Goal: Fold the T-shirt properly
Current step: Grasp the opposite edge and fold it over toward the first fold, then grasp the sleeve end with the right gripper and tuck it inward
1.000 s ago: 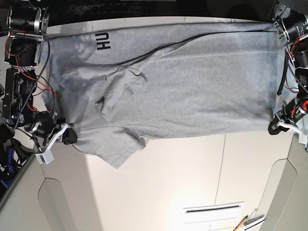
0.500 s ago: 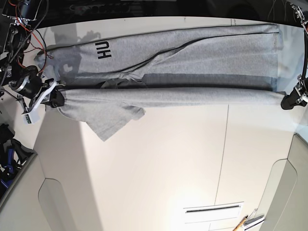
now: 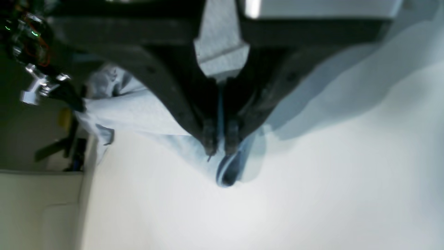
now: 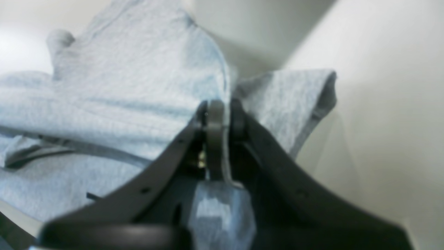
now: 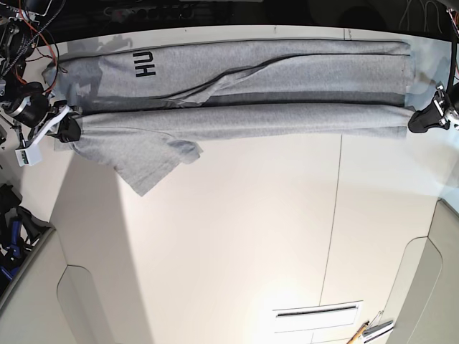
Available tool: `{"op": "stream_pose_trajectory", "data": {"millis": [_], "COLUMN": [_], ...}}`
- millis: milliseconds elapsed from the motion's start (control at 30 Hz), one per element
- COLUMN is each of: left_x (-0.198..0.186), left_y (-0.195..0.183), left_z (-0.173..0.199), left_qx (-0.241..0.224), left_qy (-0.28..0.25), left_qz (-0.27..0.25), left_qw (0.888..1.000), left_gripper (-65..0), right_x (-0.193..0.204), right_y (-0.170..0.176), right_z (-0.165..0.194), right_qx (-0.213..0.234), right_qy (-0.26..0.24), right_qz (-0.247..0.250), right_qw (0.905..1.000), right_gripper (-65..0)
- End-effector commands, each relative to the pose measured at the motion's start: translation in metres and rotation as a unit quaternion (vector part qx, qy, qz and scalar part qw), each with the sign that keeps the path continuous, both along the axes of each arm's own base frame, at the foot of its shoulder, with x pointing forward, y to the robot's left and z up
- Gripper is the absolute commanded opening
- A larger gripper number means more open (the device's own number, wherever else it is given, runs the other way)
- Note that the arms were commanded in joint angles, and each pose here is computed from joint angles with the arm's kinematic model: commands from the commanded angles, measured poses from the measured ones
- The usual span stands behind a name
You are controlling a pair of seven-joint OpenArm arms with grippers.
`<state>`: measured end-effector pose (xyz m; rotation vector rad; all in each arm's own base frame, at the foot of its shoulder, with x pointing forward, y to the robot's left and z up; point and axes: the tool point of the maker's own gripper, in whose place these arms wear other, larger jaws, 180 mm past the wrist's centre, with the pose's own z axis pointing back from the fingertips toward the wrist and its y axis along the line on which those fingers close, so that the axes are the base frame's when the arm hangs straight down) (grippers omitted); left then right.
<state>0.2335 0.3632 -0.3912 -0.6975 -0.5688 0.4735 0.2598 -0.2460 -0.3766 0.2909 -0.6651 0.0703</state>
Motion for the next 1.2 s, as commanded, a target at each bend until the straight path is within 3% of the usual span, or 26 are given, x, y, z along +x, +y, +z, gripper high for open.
{"op": "stream_pose_trajectory", "data": {"millis": [0, 67, 133, 367, 533, 733, 833, 1067, 1100, 1167], "left_x": [0.012, 0.011, 0.01, 0.02, 0.026, 0.028, 0.028, 0.028, 0.028, 0.028], "left_y": [0.013, 0.013, 0.014, 0.015, 0.014, 0.014, 0.013, 0.013, 0.013, 0.013], "left_z": [0.021, 0.021, 0.023, 0.04, 0.046, 0.047, 0.046, 0.046, 0.046, 0.046], "left_qx": [0.014, 0.015, 0.018, 0.042, 0.048, 0.048, 0.046, 0.045, 0.045, 0.045], "left_qy": [-0.03, -0.027, -0.023, -0.045, -0.06, -0.066, -0.066, -0.066, -0.066, -0.066], "left_qz": [0.001, -0.002, -0.007, -0.027, -0.027, -0.021, -0.021, -0.021, -0.021, -0.021], "left_qw": [0.999, 1.0, 1.0, 0.998, 0.997, 0.996, 0.997, 0.997, 0.997, 0.997], "left_gripper": [-49.8, -37.9, -36.6, -36.6, -36.6, -36.6, -36.6, -36.6, -36.6, -36.6], "right_x": [0.01, 0.01, 0.015, 0.046, 0.074, 0.11, 0.123, 0.122, 0.121, 0.116], "right_y": [-0.009, -0.005, -0.003, 0.004, 0.005, 0.032, 0.05, 0.074, 0.078, 0.082], "right_z": [0.015, 0.022, 0.037, 0.11, 0.113, 0.054, 0.019, -0.036, -0.038, -0.042], "right_qx": [-0.008, 0.004, -0.003, -0.04, -0.055, 0.0, 0.03, 0.036, 0.035, 0.032], "right_qy": [-0.026, -0.032, -0.054, -0.183, -0.211, -0.146, -0.1, -0.004, -0.001, 0.014], "right_qz": [-0.005, 0.0, 0.005, 0.018, 0.009, 0.032, 0.045, 0.075, 0.08, 0.091], "right_qw": [0.9996, 0.9995, 0.9985, 0.9822, 0.9759, 0.9887, 0.9936, 0.9966, 0.9961, 0.9952], "right_gripper": [-63.5, -46.7, -37.3, -37.0, -36.9, -28.5, -28.1, -28.2, -29.4, -41.5]}}
